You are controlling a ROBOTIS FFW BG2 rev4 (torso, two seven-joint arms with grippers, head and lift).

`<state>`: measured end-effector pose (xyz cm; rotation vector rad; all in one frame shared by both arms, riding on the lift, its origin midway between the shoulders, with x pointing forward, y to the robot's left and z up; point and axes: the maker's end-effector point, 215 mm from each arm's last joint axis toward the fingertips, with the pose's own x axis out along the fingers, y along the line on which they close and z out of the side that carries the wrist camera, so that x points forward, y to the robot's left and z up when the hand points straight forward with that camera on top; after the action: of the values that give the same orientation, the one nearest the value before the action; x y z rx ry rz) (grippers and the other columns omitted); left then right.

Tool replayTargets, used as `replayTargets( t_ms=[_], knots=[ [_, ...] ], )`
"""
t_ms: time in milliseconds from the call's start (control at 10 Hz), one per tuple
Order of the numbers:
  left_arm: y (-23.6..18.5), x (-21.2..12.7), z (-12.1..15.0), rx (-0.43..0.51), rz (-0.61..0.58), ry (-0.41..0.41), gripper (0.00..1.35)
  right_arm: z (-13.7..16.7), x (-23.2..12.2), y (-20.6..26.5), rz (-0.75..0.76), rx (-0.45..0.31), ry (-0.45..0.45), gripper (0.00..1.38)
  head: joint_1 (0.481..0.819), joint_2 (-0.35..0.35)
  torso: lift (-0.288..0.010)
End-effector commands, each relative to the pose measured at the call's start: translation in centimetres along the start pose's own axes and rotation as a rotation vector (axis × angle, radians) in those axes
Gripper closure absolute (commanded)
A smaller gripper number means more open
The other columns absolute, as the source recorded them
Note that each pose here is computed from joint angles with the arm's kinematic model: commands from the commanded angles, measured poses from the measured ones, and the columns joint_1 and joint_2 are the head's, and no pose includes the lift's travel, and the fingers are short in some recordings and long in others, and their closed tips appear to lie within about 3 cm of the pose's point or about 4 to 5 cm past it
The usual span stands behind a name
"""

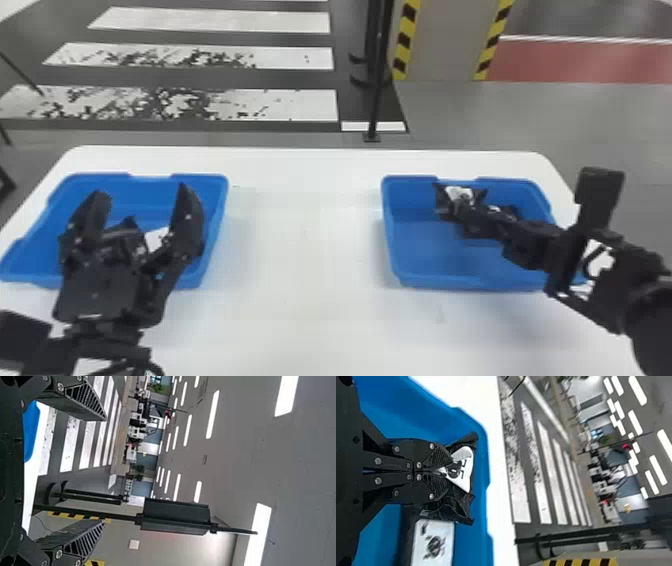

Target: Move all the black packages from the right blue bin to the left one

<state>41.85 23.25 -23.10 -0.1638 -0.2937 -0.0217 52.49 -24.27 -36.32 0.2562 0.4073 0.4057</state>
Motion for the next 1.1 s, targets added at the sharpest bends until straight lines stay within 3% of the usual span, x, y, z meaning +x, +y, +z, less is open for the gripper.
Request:
replayTargets(
  t_ms=[0,200,400,1000],
  knots=[
    [-0.3,0.1,0.4,-0.016,-0.003,-0.009,0.15,2.2,1.0,2.8,0.099,-0.011,-0.078,1.15,0.695,-0.018,-0.183],
    [-1.0,0.4,1.2,-0.051,-0.012,-0.013,0.16,3.3,2.8,8.0,0.307,0.047,-0.138,1.15,0.695,0.035,-0.183],
    [-2.2,0.5,1.0,-0.076,-0.033,0.0,0.16,2.5,3.6,12.8,0.448,0.09,-0.13,1.15,0.695,0.075,-0.183],
    [-4.0,0.7,-1.6,-0.08,-0.072,0.087,0.16,0.7,3.5,23.5,0.685,0.149,-0.074,1.15,0.695,0.187,-0.183]
  ],
)
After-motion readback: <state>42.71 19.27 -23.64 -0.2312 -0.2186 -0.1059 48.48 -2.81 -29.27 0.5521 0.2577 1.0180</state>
